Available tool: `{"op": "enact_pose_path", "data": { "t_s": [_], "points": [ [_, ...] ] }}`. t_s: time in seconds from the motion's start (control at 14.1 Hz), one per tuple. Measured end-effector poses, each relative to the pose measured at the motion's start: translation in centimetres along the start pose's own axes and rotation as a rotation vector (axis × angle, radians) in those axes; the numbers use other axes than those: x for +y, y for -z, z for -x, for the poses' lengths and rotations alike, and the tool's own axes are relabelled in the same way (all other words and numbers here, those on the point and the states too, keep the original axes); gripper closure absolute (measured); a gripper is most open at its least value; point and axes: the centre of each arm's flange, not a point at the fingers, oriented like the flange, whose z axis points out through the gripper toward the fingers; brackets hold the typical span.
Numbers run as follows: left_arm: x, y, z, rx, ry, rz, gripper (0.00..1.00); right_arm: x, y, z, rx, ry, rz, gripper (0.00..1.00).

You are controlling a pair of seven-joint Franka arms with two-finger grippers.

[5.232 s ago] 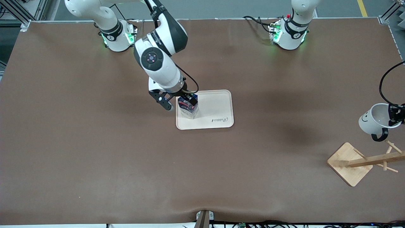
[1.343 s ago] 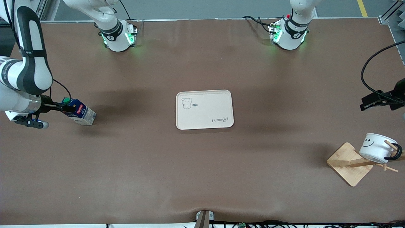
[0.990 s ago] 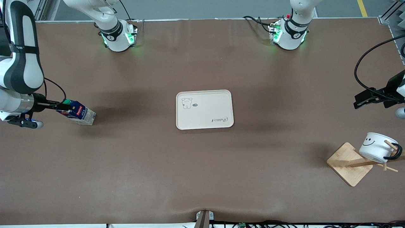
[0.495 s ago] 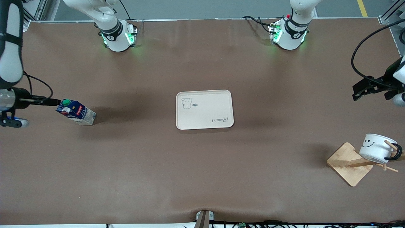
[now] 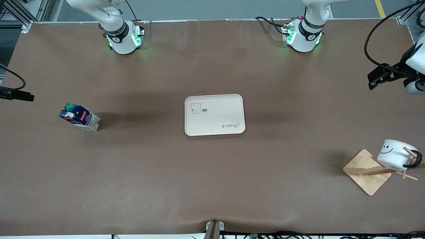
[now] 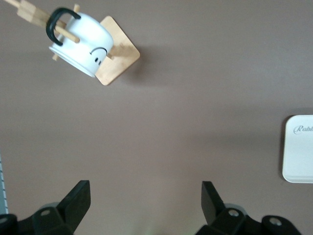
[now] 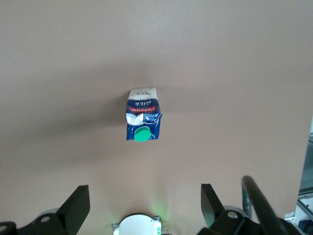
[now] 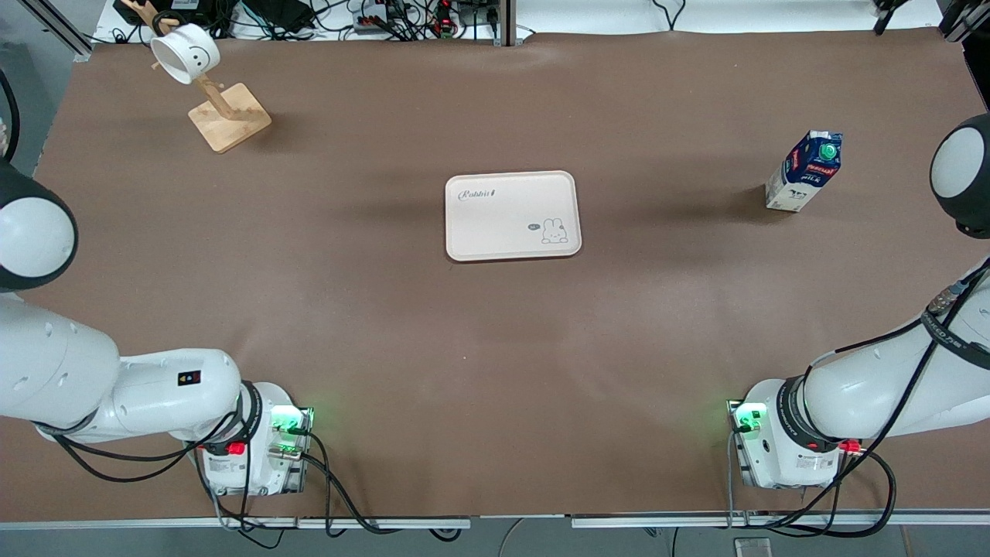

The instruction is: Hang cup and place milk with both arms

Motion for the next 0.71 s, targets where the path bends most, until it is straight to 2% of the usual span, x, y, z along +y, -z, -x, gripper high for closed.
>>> {"op": "enact_pose_path", "data": {
  "t_s": [0.14,0.42,0.49,0.71],
  "points": [
    [-0.6,-0.4,1.3,-0.011,0.016,0.033,0.0,-0.1,1.7,0.5,0.035,0.002,0.002,0.0],
    [-0.2,-0.4,4.3,0.032,0.019,0.038,0.0,0.5,4.1,1.9,0.089,-0.004,-0.004,0.0],
    [0.3,-0.3,4.7,0.037,0.022,0.038,0.0,0.5,4.9,2.2,0.114,-0.003,-0.004,0.0],
    [1.4,-0.5,5.1,0.037,0.024,0.038,0.0,-0.5,7.6,1.9,0.248,0.012,0.024,0.0]
  ]
}}
